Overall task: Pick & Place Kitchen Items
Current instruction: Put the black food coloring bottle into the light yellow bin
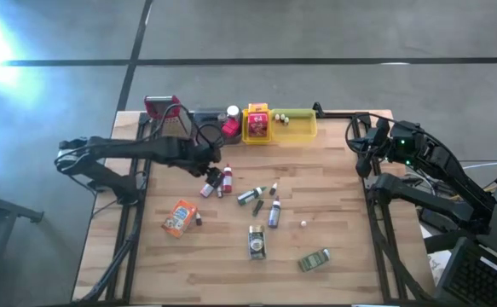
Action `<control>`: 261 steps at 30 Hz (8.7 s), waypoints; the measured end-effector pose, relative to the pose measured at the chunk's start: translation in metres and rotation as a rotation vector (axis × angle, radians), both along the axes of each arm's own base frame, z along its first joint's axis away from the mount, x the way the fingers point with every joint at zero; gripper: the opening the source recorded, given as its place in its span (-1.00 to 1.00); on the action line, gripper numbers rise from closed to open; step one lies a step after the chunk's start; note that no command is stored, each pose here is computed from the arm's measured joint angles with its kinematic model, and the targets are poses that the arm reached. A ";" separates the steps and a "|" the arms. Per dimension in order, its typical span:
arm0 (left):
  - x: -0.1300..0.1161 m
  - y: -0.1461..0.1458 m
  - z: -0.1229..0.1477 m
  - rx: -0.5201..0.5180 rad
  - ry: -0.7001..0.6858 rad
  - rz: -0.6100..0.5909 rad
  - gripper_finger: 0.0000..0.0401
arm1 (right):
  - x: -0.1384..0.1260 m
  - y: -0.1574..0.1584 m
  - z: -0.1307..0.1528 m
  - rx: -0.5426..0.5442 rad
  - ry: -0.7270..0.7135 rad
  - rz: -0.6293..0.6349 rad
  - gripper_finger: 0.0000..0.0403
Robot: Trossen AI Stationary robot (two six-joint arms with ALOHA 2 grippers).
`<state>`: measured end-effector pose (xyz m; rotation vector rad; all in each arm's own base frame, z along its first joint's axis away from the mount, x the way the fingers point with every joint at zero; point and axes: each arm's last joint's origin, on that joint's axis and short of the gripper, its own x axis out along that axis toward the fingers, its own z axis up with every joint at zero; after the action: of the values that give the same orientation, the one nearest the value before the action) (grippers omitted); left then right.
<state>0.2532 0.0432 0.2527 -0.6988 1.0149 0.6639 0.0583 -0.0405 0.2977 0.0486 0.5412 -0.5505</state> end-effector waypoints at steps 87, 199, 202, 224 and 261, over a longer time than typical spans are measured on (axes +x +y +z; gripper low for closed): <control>0.017 -0.152 -0.058 -0.341 0.283 0.857 0.14 | 0.000 0.000 0.000 0.000 0.000 0.000 -0.96; 0.070 -0.010 0.017 0.398 -0.610 -0.557 -0.52 | 0.012 -0.008 0.020 0.053 -0.295 -0.083 -0.96; 0.080 -0.004 0.019 0.441 -0.595 -0.588 -0.52 | 0.019 -0.013 0.021 0.082 -0.312 -0.095 -0.96; 0.130 0.032 0.036 0.498 -0.562 -0.574 -0.52 | 0.091 -0.040 0.005 0.207 -0.209 0.242 -0.43; 0.161 0.032 0.046 0.579 -0.856 -0.817 -0.52 | 0.145 -0.016 0.000 0.153 -0.250 0.435 0.04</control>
<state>0.4144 0.0751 0.2983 0.0145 0.2106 -0.1025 0.2037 -0.0566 0.2973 0.1394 0.3335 -0.0749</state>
